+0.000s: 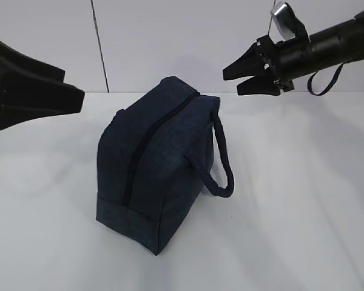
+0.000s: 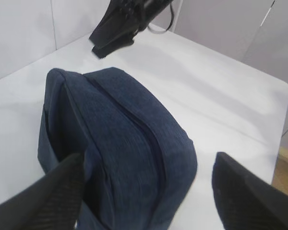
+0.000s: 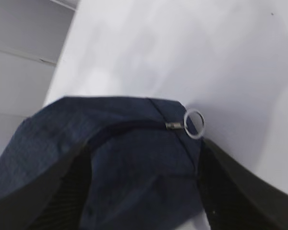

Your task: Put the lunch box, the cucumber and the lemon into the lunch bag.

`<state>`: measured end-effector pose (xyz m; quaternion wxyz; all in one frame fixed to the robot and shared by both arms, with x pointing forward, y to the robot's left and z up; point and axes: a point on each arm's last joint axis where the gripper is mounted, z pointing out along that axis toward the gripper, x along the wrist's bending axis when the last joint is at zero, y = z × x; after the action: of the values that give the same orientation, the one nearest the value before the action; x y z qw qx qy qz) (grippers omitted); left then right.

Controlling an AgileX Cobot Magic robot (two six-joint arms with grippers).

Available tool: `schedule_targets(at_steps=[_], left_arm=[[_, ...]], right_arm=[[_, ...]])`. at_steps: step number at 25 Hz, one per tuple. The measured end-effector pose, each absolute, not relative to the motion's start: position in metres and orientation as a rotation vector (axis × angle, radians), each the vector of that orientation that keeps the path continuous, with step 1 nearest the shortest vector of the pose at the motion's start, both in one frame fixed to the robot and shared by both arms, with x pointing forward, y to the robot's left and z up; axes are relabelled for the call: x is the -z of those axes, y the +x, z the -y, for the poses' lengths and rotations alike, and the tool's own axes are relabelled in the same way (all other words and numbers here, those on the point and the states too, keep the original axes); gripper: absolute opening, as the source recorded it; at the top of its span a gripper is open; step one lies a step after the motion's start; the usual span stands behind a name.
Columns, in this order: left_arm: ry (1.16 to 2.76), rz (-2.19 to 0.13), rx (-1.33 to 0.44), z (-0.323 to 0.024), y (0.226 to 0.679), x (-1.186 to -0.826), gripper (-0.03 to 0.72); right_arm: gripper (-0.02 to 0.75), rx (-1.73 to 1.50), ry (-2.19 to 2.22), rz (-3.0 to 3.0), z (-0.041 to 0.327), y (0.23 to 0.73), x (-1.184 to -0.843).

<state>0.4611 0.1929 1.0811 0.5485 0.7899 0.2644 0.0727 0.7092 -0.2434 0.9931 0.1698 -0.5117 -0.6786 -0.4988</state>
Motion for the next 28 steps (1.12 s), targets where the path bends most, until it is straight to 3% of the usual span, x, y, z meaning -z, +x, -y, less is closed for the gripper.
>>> schedule_targets(at_steps=[6,10,18,23,28], left_arm=[[1.936,-0.76,-0.173,-0.206,0.424,-1.101,0.59],[1.964,-0.973,-0.178,-0.221,0.396,-1.11,0.59],[1.899,-1.232,-0.261,-0.246,0.329,-1.127,0.59],[1.873,-1.334,-0.4,-0.264,0.295,-1.129,0.589],[1.857,-1.313,-0.487,-0.275,0.268,-1.129,0.585]], right_arm=[[0.541,1.171,-1.546,2.245,0.244,0.672,-1.06],[0.541,1.108,-1.619,2.429,0.236,0.63,-1.125],[0.541,1.28,-1.67,2.615,0.225,0.512,-1.229],[0.541,1.412,-1.701,2.637,0.24,0.41,-1.244],[0.541,1.618,-1.773,2.738,0.265,0.295,-1.215]])
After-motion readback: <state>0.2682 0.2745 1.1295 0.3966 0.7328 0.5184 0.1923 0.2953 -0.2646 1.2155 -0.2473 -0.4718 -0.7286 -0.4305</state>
